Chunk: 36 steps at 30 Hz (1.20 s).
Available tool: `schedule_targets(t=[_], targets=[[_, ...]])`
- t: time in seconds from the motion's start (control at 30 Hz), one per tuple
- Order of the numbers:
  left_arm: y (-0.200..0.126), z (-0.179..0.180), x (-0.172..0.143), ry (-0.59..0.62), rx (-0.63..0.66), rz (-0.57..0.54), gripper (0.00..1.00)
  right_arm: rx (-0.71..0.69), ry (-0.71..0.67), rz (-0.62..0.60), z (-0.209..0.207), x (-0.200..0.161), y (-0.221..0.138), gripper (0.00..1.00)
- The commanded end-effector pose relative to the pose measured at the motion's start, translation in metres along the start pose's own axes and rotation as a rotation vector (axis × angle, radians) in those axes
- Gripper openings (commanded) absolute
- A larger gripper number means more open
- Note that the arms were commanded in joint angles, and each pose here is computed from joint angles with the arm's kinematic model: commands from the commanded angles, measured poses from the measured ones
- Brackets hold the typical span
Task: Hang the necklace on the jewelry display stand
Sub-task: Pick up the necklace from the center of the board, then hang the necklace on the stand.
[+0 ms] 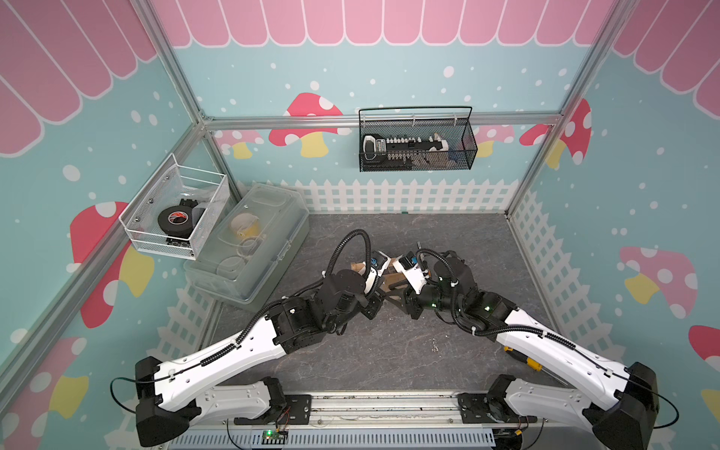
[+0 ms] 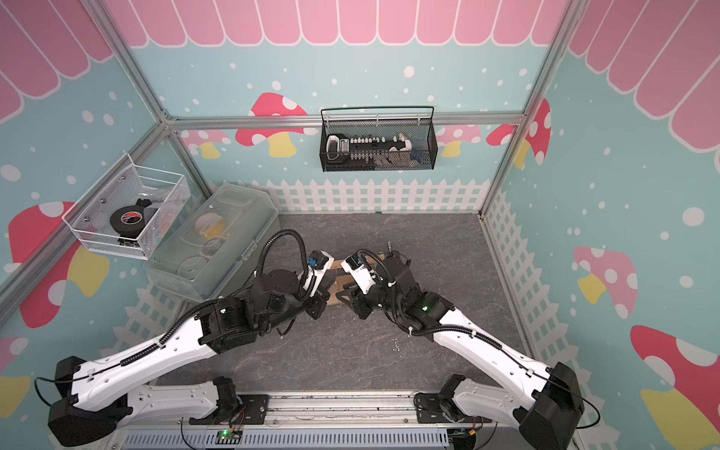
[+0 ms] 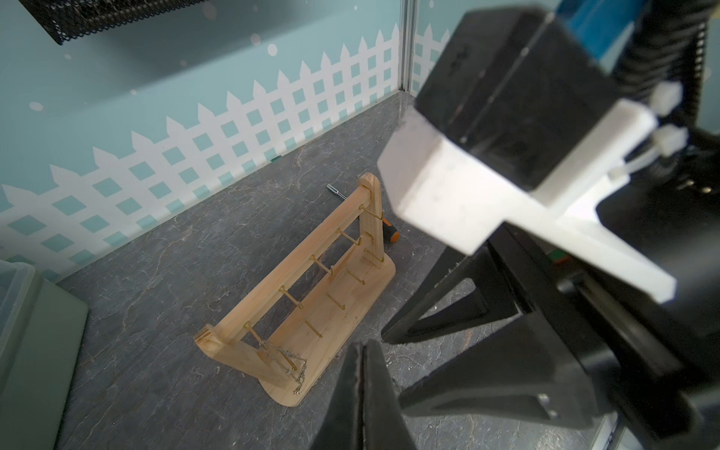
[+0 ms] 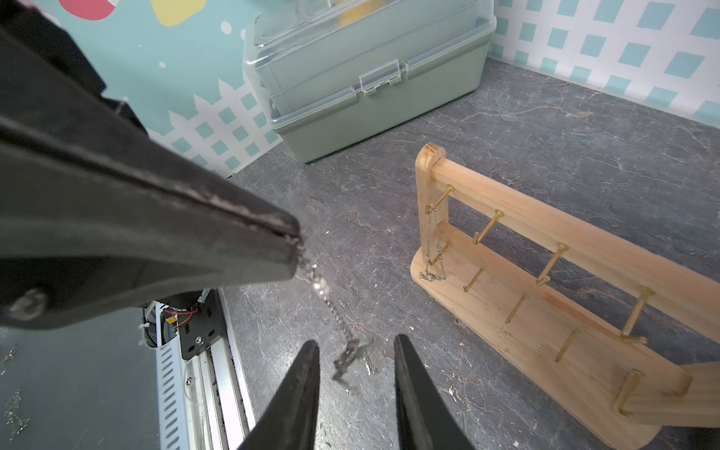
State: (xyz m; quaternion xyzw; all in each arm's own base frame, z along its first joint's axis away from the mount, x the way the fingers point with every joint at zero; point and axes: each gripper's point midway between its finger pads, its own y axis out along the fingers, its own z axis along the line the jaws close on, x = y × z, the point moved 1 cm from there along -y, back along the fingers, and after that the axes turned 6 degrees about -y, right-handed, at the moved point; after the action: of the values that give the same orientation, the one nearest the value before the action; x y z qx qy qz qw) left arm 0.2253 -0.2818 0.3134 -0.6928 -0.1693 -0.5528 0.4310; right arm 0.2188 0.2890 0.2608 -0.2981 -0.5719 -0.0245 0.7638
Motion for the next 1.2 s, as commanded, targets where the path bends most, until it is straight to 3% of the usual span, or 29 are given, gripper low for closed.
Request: schedule_targets(t=[0.0,0.57,1.17], targets=[[-0.005,-0.001,0.009,0.01,0.0,-0.014,0.0,0.003,-0.029,-0.033,0.002,0.006,0.001,0.3],[-0.008,-0.001,0.008,0.011,-0.004,-0.015,0.0,-0.025,-0.057,-0.133,0.002,0.033,-0.011,0.28],[-0.006,-0.005,0.009,0.011,-0.017,-0.012,0.0,-0.027,-0.067,-0.151,0.001,0.039,-0.006,0.22]])
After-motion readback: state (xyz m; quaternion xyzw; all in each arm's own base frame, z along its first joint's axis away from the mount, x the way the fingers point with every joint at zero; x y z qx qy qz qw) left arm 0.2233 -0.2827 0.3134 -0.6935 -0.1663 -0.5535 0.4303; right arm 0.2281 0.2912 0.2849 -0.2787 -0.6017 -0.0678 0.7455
